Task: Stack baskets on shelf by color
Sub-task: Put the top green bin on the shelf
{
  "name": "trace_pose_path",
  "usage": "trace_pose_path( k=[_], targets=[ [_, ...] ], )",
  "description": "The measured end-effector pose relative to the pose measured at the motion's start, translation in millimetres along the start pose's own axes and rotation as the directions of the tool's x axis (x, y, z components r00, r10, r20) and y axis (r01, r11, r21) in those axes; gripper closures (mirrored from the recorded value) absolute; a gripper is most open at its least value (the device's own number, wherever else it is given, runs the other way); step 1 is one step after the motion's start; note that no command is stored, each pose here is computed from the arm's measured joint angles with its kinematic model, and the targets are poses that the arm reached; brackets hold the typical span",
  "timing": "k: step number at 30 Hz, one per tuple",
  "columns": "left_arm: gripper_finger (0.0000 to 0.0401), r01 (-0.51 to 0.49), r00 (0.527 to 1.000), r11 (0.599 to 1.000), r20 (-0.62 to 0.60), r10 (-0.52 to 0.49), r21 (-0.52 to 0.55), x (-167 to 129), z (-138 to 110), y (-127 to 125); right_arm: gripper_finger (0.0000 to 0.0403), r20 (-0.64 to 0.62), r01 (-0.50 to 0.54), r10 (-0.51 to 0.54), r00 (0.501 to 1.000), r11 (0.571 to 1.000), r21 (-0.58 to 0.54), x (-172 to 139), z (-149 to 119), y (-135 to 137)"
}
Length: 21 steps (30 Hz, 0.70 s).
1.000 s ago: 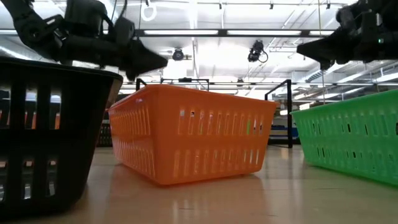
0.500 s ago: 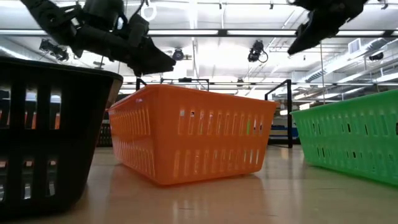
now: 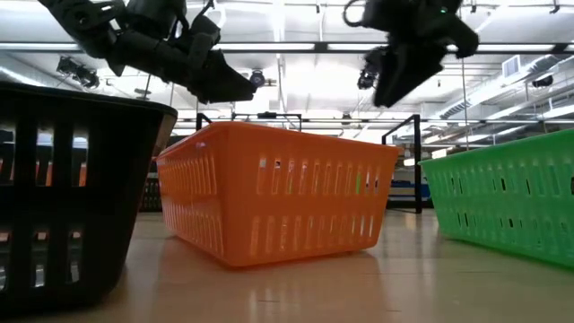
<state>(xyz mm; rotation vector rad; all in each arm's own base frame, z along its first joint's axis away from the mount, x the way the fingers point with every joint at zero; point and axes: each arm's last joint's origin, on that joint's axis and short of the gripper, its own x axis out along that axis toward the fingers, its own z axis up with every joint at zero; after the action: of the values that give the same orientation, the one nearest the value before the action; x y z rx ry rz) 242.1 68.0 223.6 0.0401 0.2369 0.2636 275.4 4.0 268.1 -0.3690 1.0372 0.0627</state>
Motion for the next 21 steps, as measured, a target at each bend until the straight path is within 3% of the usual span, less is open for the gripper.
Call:
trace_pose_path(
  k=[10,21],
  targets=[
    [0.0168,-0.001,0.999,1.0,0.048,-0.001,0.027,-13,12,0,0.0253,-0.183,-0.053,0.0,0.983,0.957,-0.284,62,7,13],
    [0.0172,0.0,1.0,0.999,0.027,-0.001,0.037,-18,12,0,0.0253,-0.244,-0.075,-0.026,0.969,0.916,-0.394,100,2,5]
  ],
)
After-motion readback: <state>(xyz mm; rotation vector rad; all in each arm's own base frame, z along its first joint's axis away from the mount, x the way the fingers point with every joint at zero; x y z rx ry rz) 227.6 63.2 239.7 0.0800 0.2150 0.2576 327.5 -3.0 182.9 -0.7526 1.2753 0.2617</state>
